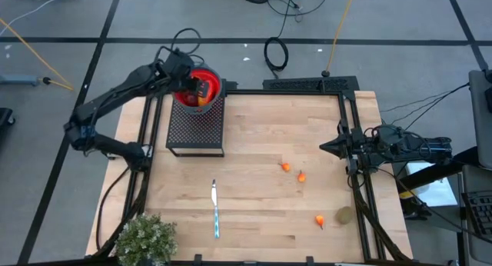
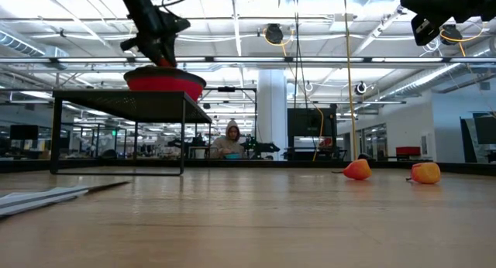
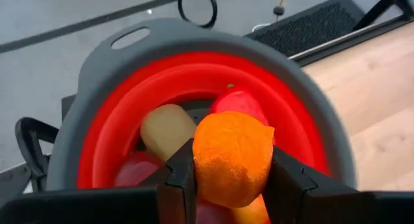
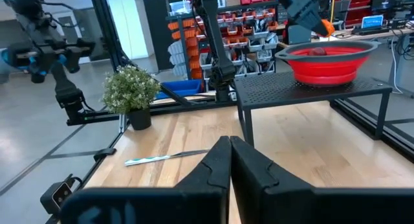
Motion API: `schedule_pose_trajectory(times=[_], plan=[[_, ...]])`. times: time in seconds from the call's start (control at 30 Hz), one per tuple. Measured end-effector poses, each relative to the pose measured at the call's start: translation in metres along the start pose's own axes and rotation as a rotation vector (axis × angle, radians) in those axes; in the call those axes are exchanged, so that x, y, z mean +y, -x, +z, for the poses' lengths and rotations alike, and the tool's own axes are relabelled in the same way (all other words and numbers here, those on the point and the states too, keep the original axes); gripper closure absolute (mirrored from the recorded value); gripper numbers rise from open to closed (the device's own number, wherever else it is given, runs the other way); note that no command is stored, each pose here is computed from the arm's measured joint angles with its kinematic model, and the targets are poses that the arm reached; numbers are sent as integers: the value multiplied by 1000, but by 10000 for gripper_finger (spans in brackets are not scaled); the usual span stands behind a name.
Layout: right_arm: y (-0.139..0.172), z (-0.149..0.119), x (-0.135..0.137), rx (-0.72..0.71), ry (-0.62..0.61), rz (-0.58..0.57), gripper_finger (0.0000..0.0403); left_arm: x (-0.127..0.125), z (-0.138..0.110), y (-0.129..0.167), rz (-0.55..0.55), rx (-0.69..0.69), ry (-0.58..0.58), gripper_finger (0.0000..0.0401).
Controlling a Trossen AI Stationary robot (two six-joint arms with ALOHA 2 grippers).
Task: Pick & Place Fruit
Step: Put the orange into the red strainer bowl on the shelf
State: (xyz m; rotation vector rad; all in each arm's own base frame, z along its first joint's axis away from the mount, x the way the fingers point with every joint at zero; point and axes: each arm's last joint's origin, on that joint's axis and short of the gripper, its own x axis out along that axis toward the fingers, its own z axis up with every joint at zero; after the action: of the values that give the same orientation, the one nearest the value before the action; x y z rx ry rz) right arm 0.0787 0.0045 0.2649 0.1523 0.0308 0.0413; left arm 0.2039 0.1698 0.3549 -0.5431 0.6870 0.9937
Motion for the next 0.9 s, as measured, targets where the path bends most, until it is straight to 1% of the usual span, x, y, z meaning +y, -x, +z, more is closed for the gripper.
schedule_pose_trajectory(times=[0.3,0.47,0.67,0.77,0.9], plan=[[0,0,0,0,0,-2,403,9,3,-25,55,67,4,281],[0,0,0,0,0,-2,403,14,5,-33,74,83,16,281],[0,0,0,0,0,-2,403,16,6,-33,80,81,21,281],[0,0,0,0,0,-3,403,16,6,-33,81,81,13,272],[0,0,0,0,0,-3,403,17,6,-33,84,79,15,245]])
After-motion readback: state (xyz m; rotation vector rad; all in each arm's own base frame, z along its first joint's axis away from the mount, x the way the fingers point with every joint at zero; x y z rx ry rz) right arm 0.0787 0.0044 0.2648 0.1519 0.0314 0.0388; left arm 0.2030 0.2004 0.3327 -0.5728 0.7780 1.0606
